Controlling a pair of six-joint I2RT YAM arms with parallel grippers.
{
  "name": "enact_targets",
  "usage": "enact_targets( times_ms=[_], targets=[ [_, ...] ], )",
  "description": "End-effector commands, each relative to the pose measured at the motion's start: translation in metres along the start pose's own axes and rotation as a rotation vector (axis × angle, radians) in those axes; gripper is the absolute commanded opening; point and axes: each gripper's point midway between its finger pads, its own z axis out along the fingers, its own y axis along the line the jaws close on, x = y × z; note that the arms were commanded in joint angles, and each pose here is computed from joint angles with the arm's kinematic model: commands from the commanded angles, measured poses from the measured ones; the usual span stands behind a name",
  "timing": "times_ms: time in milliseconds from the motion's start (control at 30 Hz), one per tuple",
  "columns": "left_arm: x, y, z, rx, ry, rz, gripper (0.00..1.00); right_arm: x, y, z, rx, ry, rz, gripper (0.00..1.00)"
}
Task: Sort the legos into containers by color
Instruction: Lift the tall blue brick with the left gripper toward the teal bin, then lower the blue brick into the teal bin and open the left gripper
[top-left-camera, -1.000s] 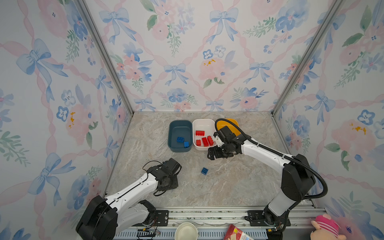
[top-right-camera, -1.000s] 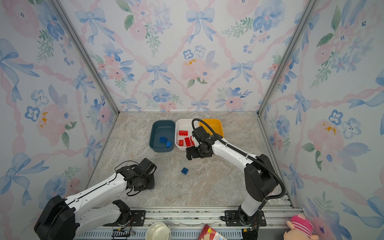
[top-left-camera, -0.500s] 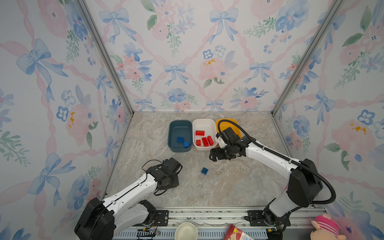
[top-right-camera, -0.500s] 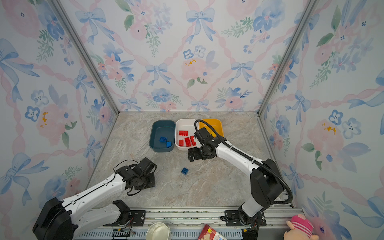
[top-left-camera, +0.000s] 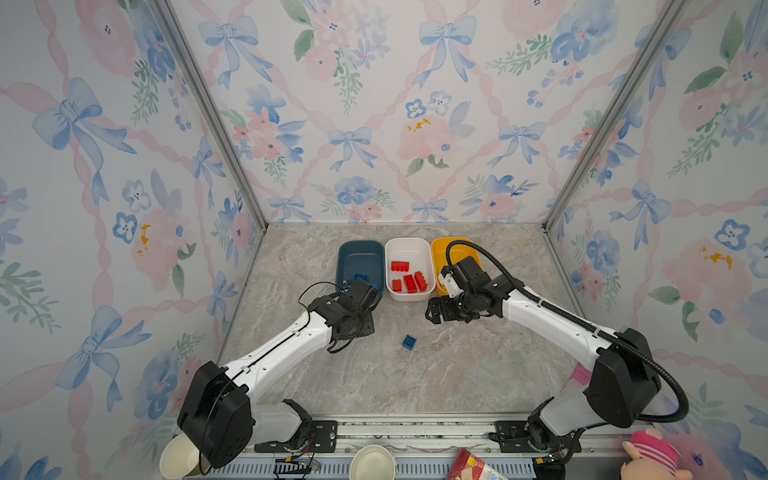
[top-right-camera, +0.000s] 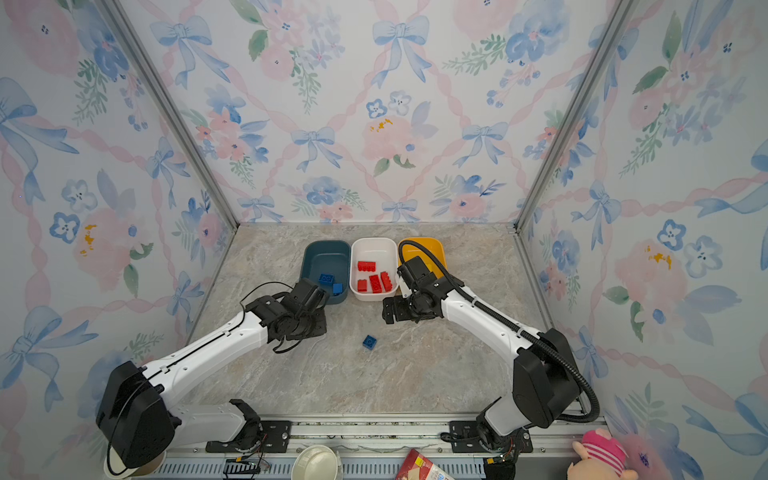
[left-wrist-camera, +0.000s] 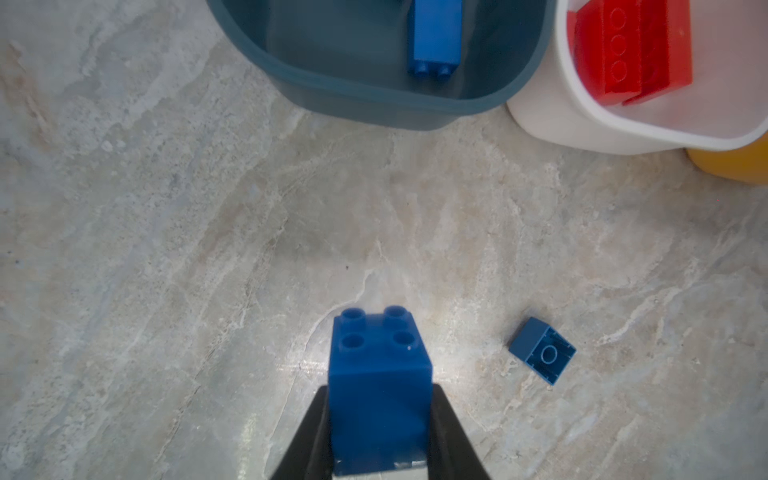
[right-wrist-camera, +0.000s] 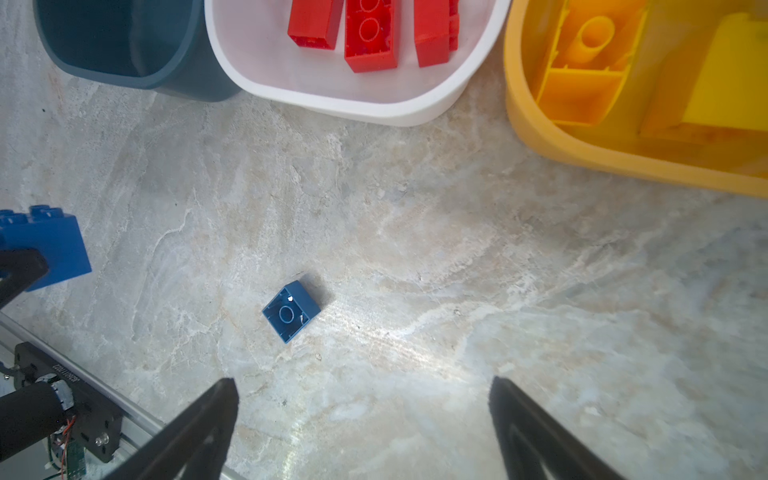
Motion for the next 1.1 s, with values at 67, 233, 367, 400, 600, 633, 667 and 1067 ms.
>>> enact_targets(
  times_ms=[67,233,367,400,600,633,667,1067],
  targets=[
    [-0.041,-0.015,0.001,-0.001,-0.055,0.061,0.27,0.005,-0.015,-0.016,0.038,-0.032,0.037,0.97],
    [-0.069,-0.031,0.003,0.012,-0.08,0.089,0.26,0.011,-0.021,-0.023,0.049,-0.048,0.06,0.97],
    [-0.086,-0.037,0.014,0.01,-0.088,0.099,0.27,0.013,-0.024,-0.026,0.056,-0.057,0.072,0.97],
    [-0.09,-0.039,0.017,0.009,-0.091,0.101,0.27,0.013,-0.024,-0.028,0.06,-0.06,0.072,0.97],
    [-0.111,-0.043,0.034,0.005,-0.103,0.107,0.26,0.014,-0.029,-0.036,0.073,-0.075,0.079,0.97],
    [-0.114,-0.044,0.037,0.002,-0.105,0.109,0.26,0.015,-0.03,-0.036,0.074,-0.073,0.081,0.97],
    [-0.117,-0.044,0.04,0.001,-0.105,0.111,0.26,0.016,-0.031,-0.037,0.076,-0.072,0.082,0.97],
    [-0.144,-0.054,0.078,-0.014,-0.102,0.133,0.31,0.021,-0.037,-0.044,0.091,-0.085,0.106,0.97]
  ],
)
